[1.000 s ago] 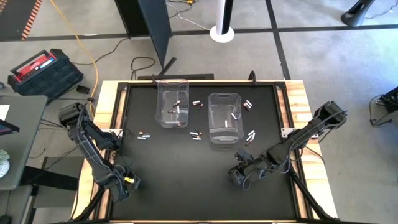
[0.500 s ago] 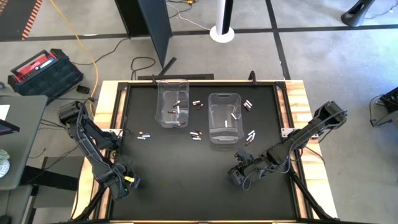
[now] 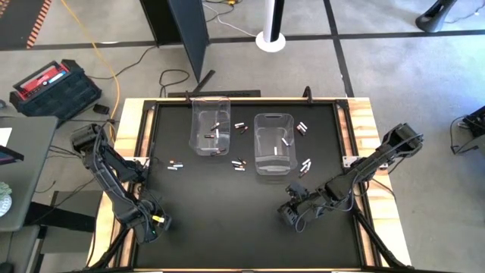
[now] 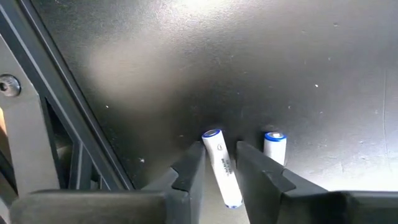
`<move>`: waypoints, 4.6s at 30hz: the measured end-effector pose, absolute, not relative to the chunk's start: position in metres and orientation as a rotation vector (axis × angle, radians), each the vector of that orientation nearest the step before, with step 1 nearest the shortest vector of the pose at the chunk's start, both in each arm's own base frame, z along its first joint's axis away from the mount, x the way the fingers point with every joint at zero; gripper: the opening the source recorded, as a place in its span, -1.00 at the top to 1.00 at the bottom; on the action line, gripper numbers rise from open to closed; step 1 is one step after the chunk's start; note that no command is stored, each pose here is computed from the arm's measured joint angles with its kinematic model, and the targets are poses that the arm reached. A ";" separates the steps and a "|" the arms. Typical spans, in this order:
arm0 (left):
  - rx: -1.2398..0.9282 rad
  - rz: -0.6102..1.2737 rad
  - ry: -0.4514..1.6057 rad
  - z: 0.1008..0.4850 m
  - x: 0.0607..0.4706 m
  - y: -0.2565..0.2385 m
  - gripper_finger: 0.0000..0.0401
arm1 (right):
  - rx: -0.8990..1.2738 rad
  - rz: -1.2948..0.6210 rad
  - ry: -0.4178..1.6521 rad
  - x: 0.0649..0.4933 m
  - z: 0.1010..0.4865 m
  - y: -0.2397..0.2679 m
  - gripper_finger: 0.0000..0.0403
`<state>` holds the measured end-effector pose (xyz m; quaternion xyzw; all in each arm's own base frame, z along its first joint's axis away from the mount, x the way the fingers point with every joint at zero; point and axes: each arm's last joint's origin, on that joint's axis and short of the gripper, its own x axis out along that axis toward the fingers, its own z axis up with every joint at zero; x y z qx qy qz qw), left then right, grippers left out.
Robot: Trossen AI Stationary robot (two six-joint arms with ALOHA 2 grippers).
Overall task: Sort batteries
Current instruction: Put the white battery into the right transparent bin
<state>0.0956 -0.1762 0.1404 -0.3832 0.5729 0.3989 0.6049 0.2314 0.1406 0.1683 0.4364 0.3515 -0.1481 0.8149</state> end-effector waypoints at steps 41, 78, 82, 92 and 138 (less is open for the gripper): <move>-0.812 0.827 1.279 0.185 0.088 -0.154 0.74 | 0.938 -0.319 0.749 0.231 0.168 0.141 0.40; -0.632 0.372 0.513 0.292 0.262 -0.007 0.74 | 0.849 -0.267 0.764 0.229 0.168 0.145 0.40; -0.539 0.316 0.506 0.322 0.283 0.030 0.74 | 0.856 -0.278 0.759 0.230 0.168 0.143 0.40; -0.245 0.211 0.690 0.355 0.376 0.102 0.74 | 0.898 -0.345 0.724 0.240 0.169 0.125 0.40; -0.065 0.101 1.042 0.188 0.503 0.139 0.64 | 1.032 -0.383 0.724 0.236 0.168 0.133 0.40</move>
